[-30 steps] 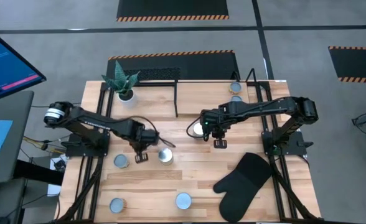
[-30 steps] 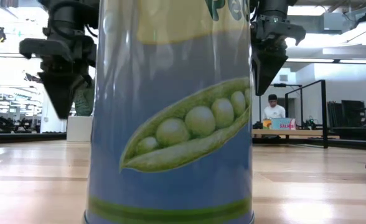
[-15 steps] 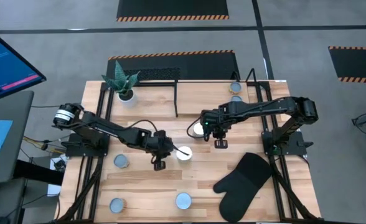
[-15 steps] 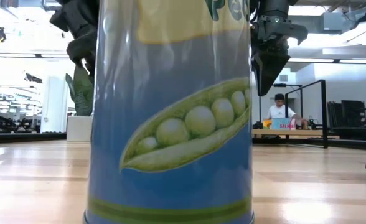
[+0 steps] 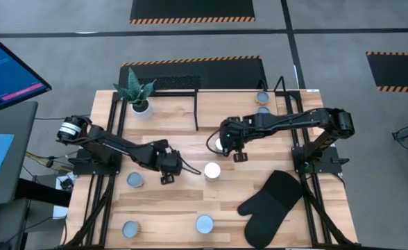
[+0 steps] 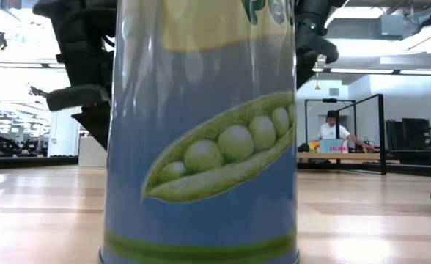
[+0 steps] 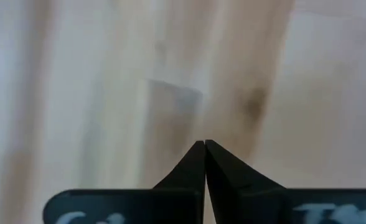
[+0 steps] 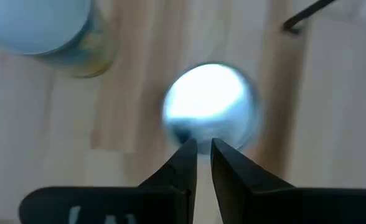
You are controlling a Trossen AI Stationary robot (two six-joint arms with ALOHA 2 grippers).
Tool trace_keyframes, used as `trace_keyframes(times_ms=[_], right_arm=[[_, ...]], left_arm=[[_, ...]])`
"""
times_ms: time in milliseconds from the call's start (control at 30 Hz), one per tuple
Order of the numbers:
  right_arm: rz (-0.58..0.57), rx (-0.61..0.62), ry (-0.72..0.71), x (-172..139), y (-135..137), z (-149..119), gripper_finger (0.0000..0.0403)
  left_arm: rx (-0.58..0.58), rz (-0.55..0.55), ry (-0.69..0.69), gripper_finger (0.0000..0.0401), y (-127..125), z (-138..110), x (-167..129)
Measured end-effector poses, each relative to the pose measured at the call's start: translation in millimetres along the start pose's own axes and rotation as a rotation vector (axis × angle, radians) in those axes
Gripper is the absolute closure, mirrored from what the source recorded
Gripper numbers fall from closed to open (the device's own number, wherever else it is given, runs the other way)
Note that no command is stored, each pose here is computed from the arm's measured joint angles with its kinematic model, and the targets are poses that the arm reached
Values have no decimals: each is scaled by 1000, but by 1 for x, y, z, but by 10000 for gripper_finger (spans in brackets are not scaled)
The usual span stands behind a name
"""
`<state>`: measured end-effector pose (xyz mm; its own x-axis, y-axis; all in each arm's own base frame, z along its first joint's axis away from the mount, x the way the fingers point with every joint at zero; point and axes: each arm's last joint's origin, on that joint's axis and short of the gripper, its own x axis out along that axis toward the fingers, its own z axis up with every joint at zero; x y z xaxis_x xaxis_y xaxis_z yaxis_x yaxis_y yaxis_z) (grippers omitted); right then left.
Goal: Pick and place cans onto a shelf
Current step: Put the canned peaches on the shelf
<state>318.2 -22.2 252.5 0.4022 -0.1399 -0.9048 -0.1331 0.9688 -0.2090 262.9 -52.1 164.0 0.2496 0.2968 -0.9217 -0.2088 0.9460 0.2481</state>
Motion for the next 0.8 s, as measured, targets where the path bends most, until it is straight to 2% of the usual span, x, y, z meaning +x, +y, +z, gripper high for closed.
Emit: trace_keyframes(times_ms=[133,333,500,667,800], right_arm=[[-110,-31,-19,0,-3,4,330],[-144,-12,-5,0,-10,2,330],[-145,-6,1,0,-12,1,330],[-146,-4,-2,0,-12,1,330],[-135,9,-20,0,-12,2,330]], left_arm=[[64,100,-43,401,-7,-6,-4],[82,82,-99,401,-5,-32,-3],[20,-25,-284,401,10,-50,-4],[10,-202,-573,401,31,-54,-9],[-26,-283,-792,401,46,-56,-9]])
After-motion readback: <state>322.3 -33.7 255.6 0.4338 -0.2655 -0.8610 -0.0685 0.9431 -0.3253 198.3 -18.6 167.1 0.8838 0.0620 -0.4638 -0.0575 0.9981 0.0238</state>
